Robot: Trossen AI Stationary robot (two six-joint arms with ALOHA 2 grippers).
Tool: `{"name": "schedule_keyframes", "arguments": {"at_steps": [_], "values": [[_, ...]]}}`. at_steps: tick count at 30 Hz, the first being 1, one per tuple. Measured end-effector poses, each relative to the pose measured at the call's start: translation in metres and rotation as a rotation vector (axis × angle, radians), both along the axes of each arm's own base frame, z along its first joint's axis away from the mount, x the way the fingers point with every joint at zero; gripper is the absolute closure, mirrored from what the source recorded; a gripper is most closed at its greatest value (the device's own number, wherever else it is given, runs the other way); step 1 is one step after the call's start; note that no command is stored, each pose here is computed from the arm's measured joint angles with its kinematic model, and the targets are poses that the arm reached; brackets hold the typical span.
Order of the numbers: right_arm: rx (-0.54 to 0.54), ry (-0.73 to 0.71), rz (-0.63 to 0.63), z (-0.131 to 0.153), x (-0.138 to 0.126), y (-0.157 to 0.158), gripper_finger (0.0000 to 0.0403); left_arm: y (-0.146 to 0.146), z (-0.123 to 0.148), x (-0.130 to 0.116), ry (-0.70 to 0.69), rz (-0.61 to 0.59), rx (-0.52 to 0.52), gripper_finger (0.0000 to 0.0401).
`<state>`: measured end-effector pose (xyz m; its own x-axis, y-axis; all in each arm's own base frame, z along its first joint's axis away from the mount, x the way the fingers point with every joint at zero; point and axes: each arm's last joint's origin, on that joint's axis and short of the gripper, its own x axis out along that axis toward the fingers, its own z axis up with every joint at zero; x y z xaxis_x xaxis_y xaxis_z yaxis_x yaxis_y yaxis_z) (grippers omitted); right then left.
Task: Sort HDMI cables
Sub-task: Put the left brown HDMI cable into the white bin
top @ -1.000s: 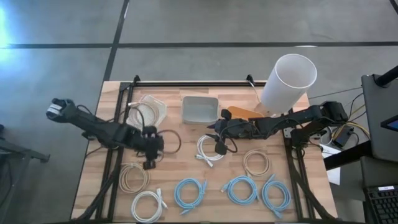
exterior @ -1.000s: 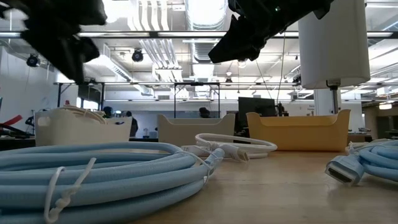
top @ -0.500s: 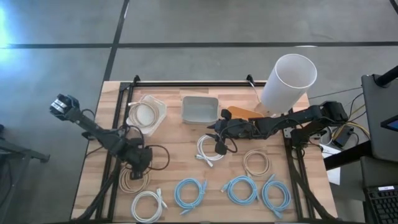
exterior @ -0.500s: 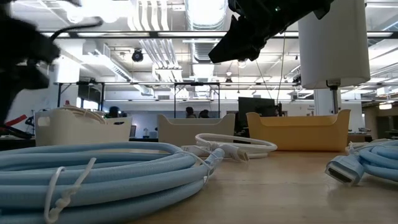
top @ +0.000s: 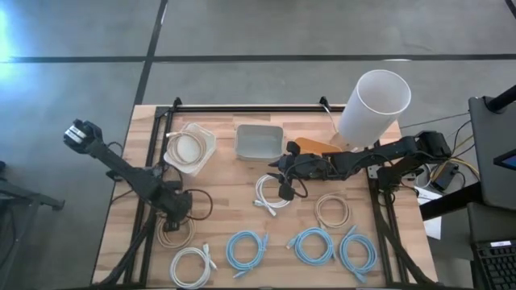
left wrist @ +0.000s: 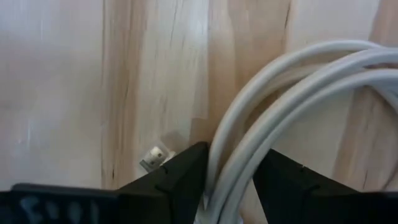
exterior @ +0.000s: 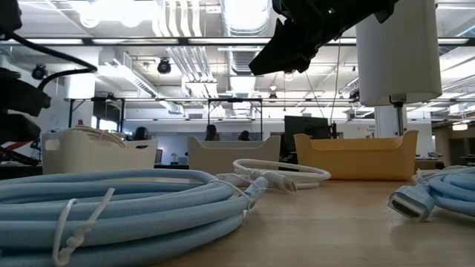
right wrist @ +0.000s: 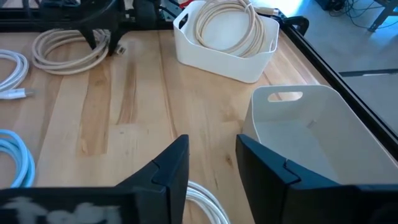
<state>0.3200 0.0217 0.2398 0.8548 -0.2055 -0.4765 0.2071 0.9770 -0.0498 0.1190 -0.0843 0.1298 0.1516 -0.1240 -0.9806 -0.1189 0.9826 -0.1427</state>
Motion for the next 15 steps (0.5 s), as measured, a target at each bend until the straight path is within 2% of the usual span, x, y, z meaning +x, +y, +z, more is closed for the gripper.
{"name": "schedule_keyframes", "arguments": {"at_steps": [5,11,15], "values": [[0.0,0.0,0.0,0.0,0.0,0.0,0.0276,0.003,-0.006,-0.003,0.009,0.035,0.011,0.0262],[-0.002,0.002,0.001,0.0,0.0,0.0,0.027,-0.001,0.002,0.002,-0.01,0.053,0.004,0.0364],[-0.002,0.002,0.001,-0.001,0.0,0.0,0.0275,-0.006,0.018,0.012,-0.084,0.067,0.035,0.0372]]}}
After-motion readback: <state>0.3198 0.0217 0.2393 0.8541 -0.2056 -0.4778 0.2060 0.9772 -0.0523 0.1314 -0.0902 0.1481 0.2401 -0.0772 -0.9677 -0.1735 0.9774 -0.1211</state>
